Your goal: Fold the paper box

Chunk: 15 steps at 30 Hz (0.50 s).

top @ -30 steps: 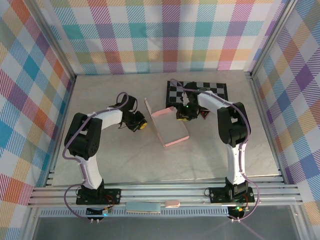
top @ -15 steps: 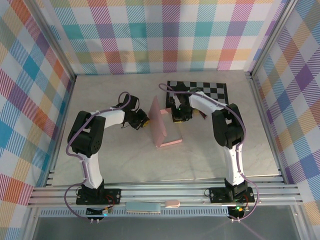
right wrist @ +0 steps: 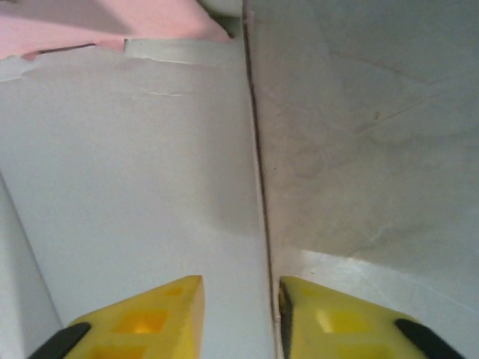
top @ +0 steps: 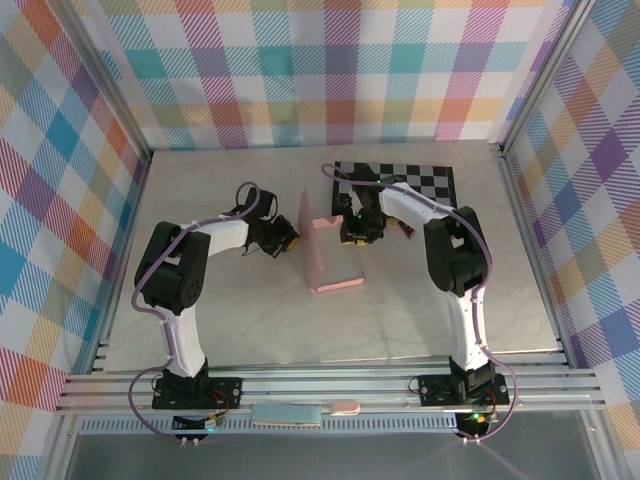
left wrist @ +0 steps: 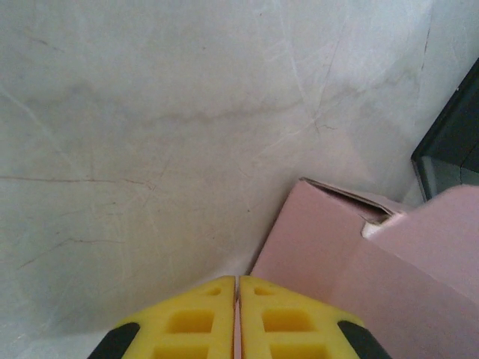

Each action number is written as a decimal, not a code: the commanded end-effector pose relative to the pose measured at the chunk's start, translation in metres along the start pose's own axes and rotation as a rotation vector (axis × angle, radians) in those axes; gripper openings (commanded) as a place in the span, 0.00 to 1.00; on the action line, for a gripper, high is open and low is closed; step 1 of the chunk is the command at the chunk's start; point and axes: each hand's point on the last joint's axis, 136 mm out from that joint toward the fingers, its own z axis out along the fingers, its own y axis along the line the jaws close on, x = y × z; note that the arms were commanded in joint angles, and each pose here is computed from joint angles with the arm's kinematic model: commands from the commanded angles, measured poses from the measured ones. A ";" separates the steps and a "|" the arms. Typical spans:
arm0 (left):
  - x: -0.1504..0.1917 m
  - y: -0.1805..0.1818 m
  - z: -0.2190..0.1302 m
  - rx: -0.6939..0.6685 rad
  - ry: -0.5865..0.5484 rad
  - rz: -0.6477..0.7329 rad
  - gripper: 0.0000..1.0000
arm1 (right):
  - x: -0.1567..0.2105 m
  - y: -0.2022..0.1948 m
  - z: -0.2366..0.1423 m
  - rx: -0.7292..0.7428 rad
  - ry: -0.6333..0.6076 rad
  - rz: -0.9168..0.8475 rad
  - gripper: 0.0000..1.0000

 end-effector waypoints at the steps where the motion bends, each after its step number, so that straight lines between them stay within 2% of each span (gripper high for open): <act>1: -0.007 -0.002 -0.008 0.013 0.005 0.014 0.10 | -0.023 0.004 -0.020 -0.056 -0.051 0.014 0.37; 5: -0.022 -0.008 -0.009 0.020 -0.013 0.011 0.10 | -0.037 0.006 -0.018 -0.063 -0.048 0.017 0.45; 15: -0.035 -0.009 0.003 0.010 -0.005 -0.002 0.08 | -0.062 0.012 -0.001 -0.079 -0.035 0.045 0.44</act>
